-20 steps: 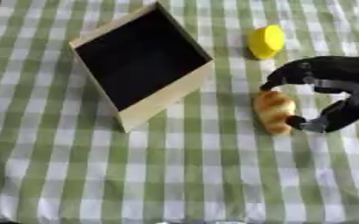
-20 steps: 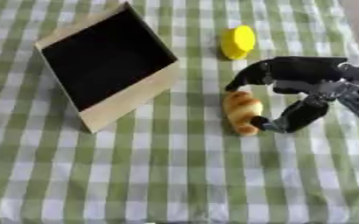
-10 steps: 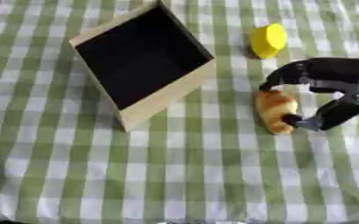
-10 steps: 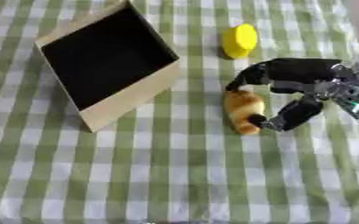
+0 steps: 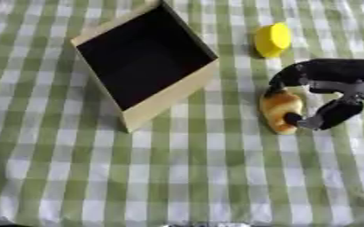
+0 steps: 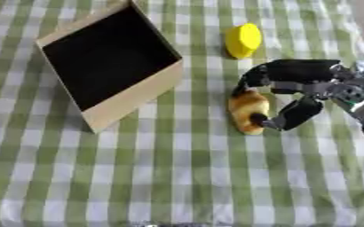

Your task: Pick up objects on the table and place them in the box.

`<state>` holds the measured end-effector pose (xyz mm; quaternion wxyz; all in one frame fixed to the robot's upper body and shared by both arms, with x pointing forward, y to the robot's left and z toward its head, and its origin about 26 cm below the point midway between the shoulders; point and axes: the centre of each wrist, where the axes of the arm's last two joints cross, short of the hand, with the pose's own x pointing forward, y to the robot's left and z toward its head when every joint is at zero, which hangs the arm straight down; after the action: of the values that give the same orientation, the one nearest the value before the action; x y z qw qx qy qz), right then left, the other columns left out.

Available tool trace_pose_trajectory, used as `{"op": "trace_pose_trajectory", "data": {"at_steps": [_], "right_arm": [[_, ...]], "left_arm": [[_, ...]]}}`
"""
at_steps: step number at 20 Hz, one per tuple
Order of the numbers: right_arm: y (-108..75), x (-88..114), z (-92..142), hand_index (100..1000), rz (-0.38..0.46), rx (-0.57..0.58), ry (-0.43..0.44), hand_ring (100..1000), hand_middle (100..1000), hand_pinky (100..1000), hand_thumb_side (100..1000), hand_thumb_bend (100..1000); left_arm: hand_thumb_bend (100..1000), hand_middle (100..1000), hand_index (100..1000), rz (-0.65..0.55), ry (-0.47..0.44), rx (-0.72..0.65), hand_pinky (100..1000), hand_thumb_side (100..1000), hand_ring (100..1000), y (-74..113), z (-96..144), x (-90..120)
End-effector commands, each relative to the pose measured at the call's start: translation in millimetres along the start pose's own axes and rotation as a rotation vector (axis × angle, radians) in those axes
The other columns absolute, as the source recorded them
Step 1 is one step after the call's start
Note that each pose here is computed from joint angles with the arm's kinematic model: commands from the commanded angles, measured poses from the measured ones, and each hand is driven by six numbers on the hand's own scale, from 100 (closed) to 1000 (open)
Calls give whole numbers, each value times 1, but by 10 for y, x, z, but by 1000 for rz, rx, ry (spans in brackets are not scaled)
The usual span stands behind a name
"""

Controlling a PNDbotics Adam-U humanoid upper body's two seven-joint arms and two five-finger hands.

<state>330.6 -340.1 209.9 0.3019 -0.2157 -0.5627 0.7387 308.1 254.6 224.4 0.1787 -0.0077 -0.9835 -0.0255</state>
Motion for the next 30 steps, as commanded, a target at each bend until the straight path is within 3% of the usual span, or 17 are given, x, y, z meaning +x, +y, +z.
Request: {"op": "trace_pose_trajectory", "data": {"at_steps": [1, 12, 19, 26, 30], "right_arm": [[-45, -62, 58, 736, -8, -17, 23, 804, 555, 894, 100, 100], [-104, -7, 82, 658, -75, -144, 25, 742, 474, 871, 108, 100], [-211, 146, 122, 657, -45, -165, -25, 744, 475, 868, 128, 100], [-357, 311, 174, 581, -16, -205, -59, 722, 424, 856, 182, 100], [-470, 423, 193, 569, 2, -232, -98, 721, 414, 856, 146, 100]], "left_arm": [[100, 791, 858, -1, -24, -8, 765, 678, 743, 4, -58, 47], [100, 791, 858, 2, -21, -5, 765, 675, 744, 4, -60, 47], [100, 791, 858, 4, -21, -2, 765, 674, 744, 6, -67, 49], [100, 791, 857, 5, -19, -1, 764, 673, 744, 8, -71, 50], [100, 791, 857, 5, -19, -1, 765, 673, 744, 8, -76, 51]]}}
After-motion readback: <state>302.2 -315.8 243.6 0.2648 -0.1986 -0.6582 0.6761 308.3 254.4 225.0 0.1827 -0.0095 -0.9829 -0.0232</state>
